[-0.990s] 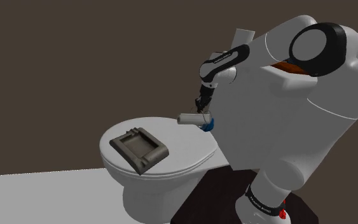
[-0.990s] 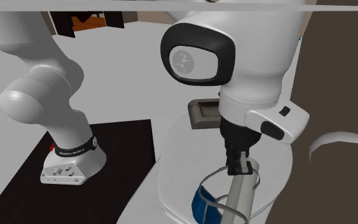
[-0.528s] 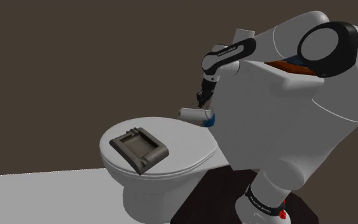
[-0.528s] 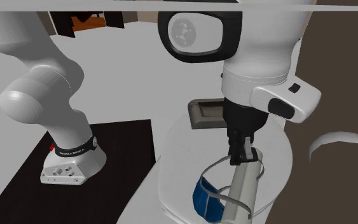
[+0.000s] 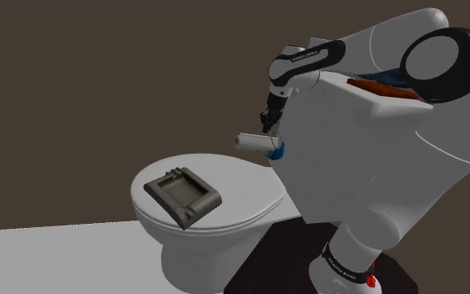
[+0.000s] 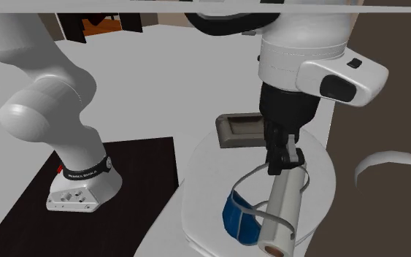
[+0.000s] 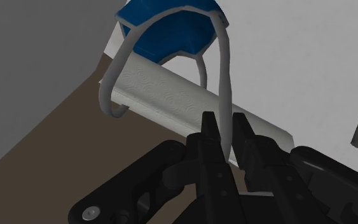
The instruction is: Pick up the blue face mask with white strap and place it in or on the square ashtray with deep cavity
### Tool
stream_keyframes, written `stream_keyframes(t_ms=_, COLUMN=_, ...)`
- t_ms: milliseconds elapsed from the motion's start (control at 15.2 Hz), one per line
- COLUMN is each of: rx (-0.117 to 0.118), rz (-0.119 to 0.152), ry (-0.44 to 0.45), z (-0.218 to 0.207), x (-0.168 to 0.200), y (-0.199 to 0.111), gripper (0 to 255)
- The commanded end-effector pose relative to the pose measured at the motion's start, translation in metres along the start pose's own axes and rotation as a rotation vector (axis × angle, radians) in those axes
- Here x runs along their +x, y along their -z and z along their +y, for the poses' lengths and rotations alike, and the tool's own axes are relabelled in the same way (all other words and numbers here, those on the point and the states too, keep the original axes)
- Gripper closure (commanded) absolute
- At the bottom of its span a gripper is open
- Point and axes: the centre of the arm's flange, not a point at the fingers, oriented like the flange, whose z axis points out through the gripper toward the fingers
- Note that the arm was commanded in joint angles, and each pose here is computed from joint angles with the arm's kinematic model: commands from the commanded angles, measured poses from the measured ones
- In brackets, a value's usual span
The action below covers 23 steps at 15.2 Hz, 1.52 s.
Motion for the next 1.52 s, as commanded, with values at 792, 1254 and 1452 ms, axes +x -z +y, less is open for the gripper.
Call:
stream_keyframes(t_ms=792, rx=0.000, rz=0.000, ry=0.000, z=-0.106, x=0.017, y=0.038, gripper=255)
stream_keyframes(t_ms=1254, rx=0.000, rz=0.000, ry=0.000, z=-0.197, x=0.030, y=0.049, gripper=255)
stream_keyframes(t_ms=1452, rx=0.000, rz=0.000, ry=0.000, z=-0.236, x=0.035, y=0.053, gripper=255)
